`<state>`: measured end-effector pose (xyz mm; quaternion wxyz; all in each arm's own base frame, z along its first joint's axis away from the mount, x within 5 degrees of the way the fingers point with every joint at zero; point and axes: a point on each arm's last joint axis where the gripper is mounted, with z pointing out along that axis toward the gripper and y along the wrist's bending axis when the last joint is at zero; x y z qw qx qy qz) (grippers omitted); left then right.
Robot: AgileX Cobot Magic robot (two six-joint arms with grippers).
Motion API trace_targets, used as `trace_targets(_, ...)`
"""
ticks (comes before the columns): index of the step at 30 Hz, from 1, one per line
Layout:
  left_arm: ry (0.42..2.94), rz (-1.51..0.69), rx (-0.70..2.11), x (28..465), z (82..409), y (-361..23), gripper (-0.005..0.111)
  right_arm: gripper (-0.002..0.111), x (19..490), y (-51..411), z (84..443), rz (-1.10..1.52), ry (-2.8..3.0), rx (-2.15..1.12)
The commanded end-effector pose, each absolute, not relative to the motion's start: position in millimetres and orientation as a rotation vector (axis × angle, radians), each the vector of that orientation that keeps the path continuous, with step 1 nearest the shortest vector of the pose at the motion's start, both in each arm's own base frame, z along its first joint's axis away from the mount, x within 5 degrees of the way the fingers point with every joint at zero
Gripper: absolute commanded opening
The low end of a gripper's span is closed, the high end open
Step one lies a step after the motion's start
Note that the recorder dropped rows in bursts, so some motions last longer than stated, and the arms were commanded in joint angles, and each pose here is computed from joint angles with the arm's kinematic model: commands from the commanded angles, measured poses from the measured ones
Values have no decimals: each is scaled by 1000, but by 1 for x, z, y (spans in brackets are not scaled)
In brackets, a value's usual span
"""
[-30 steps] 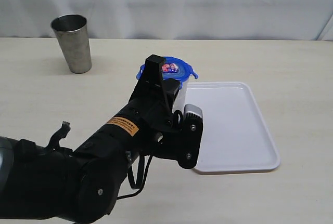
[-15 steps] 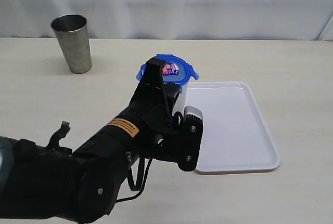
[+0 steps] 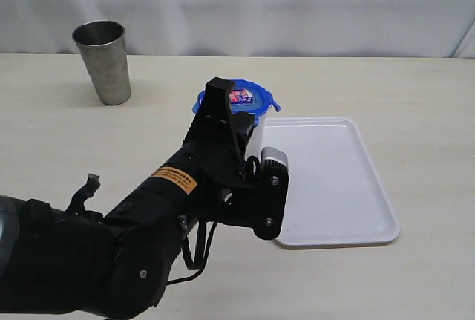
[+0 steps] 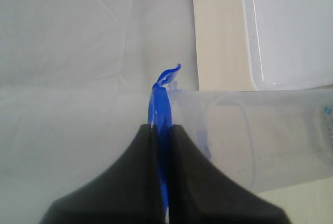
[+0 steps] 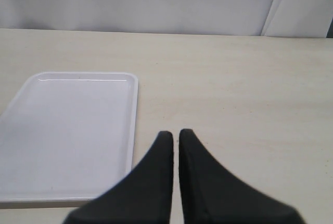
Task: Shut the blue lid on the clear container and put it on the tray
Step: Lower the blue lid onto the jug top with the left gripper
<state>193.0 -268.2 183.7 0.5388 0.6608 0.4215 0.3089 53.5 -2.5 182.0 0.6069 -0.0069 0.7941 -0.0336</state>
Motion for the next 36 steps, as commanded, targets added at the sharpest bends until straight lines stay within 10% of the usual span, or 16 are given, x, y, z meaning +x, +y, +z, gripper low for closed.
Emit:
trace_targets(1, 1014, 733, 1559, 193, 185, -267, 0, 4, 53, -2, 182, -77, 1831, -18)
trace_targets(36, 1047, 716, 1563, 192, 183, -266, 0, 4, 53, -2, 182, -77, 1831, -18)
